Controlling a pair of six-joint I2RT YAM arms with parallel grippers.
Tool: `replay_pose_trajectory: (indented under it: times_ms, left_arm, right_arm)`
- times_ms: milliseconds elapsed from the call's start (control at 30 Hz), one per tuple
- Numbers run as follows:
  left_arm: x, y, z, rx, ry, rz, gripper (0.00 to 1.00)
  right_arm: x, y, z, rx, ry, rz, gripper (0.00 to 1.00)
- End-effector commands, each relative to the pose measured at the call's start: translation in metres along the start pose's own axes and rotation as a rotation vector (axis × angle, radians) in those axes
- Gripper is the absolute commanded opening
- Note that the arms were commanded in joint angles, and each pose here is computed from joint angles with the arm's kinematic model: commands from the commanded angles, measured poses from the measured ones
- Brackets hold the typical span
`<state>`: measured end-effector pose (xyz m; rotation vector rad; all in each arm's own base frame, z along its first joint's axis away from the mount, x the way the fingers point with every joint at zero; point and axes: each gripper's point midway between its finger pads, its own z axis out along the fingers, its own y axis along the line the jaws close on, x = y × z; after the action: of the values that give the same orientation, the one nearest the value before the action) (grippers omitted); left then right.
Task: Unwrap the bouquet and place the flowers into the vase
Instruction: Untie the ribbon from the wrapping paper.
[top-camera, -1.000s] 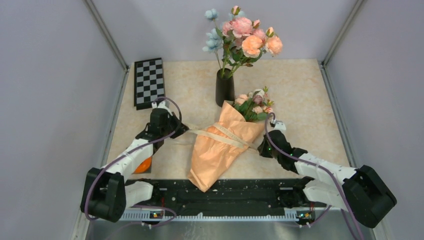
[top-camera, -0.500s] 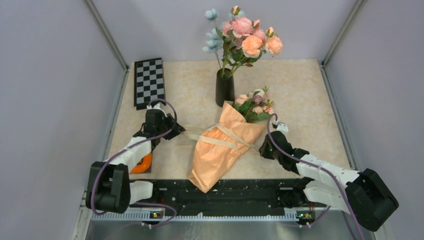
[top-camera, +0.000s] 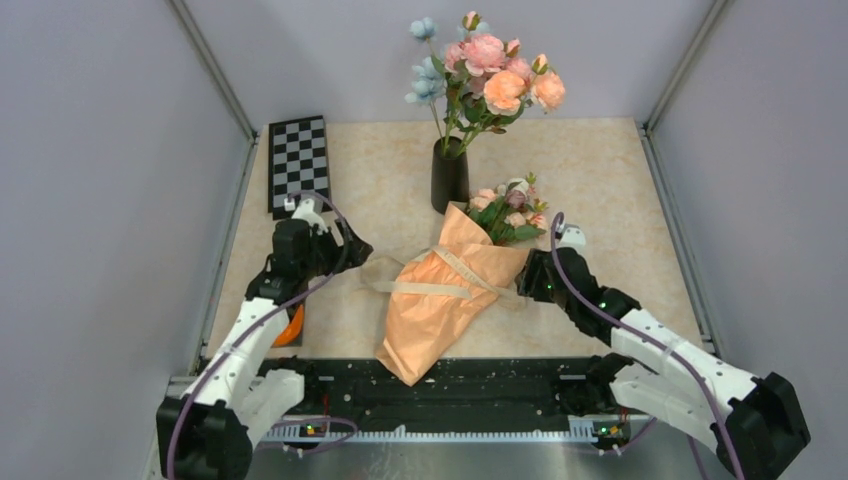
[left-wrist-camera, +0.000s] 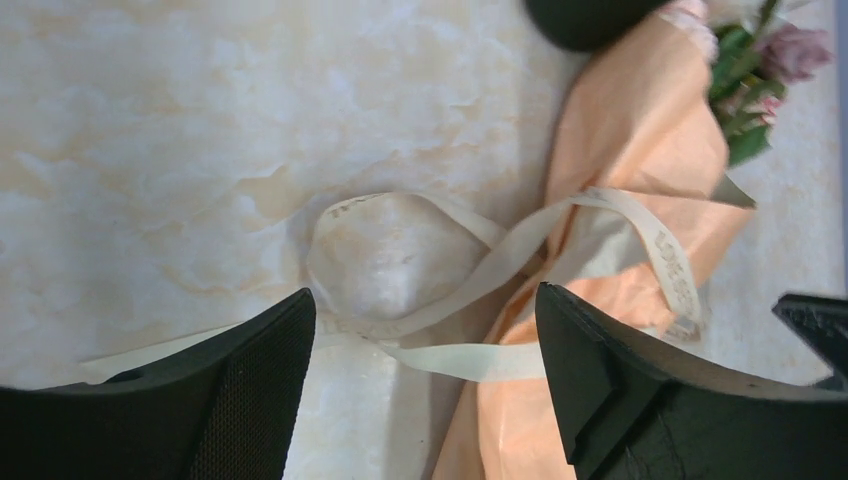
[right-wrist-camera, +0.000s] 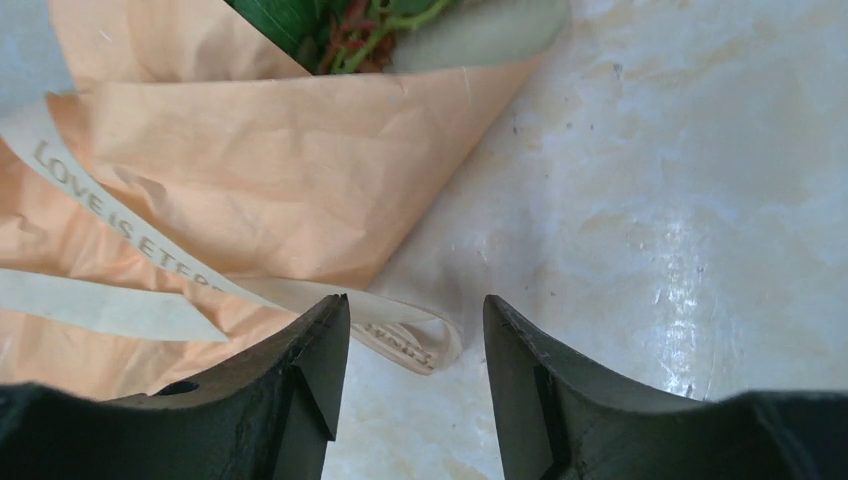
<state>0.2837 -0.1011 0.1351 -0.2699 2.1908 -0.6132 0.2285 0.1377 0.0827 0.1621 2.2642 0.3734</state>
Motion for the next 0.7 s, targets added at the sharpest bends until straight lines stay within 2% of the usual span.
replay_pose_trajectory:
  times_ms: [0,133,333,500,667]
  left_arm:
    - [-0.002,-0.05,-0.02,0.187,-0.009,0.191,0.84]
    - [0.03,-0.105,-0.032,0.424,0.039,0.37,0.83]
    - [0.077,-0.152,-0.036,0.645,0.153,0.535,0.82]
    - [0.101,-0.156,-0.009,0.584,0.225,0.631,0.82]
    - [0.118,-0.158,0.013,0.543,0.292,0.694,0.81]
  right_arm:
    - [-0.034,0.007,-0.015,-0.002,-0.062,-0.05,0.55]
    - [-0.039,0.026,-0.014,-0.076,-0.051,-0.063,0.55]
    - [-0.031,0.058,-0.008,-0.23,0.004,-0.077,0.52]
    - [-0.027,0.083,-0.005,-0.333,0.045,-0.11,0.51]
    - [-0.029,0.095,-0.001,-0.343,0.064,-0.162,0.5]
